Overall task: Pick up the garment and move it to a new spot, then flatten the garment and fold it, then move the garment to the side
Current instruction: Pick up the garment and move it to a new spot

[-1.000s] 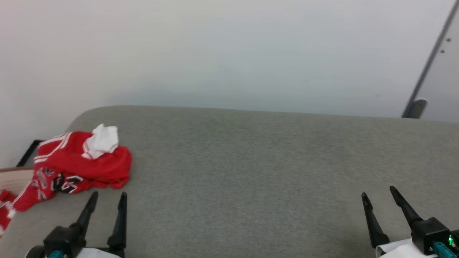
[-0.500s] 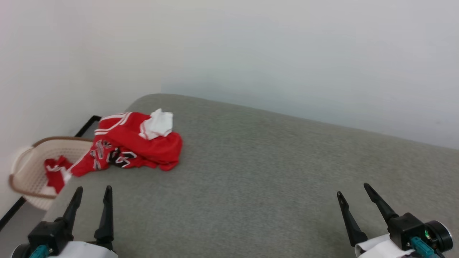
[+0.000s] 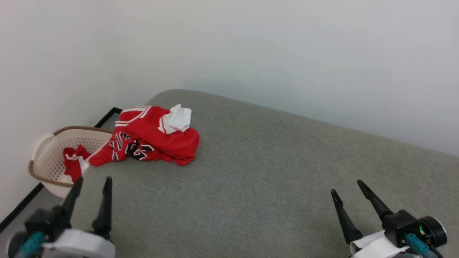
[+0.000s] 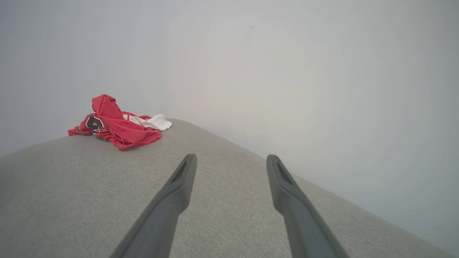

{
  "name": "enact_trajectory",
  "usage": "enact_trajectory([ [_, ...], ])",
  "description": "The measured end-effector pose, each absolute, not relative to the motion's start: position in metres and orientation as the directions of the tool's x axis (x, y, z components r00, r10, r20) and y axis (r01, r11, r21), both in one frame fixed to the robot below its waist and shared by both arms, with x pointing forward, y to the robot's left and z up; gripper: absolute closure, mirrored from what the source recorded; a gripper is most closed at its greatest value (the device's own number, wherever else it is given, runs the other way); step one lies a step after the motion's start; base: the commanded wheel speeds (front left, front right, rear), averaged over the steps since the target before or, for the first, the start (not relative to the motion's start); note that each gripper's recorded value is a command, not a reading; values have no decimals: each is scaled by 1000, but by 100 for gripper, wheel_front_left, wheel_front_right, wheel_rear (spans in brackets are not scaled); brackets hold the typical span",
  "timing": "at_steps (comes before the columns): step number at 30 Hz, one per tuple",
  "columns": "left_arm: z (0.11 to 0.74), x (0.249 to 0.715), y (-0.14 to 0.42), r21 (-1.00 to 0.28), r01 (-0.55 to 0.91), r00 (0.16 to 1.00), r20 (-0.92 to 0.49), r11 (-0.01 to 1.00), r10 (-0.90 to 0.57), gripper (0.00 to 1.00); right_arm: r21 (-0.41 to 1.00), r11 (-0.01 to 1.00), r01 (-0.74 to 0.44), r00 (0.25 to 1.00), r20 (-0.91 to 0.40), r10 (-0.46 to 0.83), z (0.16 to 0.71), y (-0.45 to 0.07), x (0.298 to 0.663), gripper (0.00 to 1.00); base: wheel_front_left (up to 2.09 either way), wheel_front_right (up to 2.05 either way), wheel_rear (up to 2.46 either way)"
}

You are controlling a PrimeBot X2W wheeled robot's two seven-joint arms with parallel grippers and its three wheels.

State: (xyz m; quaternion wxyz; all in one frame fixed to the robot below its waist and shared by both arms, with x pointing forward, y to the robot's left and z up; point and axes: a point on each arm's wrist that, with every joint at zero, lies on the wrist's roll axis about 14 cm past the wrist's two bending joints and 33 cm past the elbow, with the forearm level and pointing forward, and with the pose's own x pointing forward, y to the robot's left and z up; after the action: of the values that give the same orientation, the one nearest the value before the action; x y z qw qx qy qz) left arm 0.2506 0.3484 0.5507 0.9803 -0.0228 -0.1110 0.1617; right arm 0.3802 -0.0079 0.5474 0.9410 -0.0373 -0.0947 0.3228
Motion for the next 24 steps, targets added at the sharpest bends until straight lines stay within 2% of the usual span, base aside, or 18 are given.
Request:
enact_trajectory([
  [13,581,334,366,-103,-211,972,88,972,220,0,-148,829,-539,825,106,555,531,-48,398,0,0,0,0],
  [18,592,375,381,-95,-209,976,38,973,214,0,-162,837,-523,834,106,542,532,-59,417,0,0,0,0],
  [24,576,426,390,-80,-211,976,-80,974,205,0,-170,846,-506,848,82,523,521,-74,438,0,0,0,0],
])
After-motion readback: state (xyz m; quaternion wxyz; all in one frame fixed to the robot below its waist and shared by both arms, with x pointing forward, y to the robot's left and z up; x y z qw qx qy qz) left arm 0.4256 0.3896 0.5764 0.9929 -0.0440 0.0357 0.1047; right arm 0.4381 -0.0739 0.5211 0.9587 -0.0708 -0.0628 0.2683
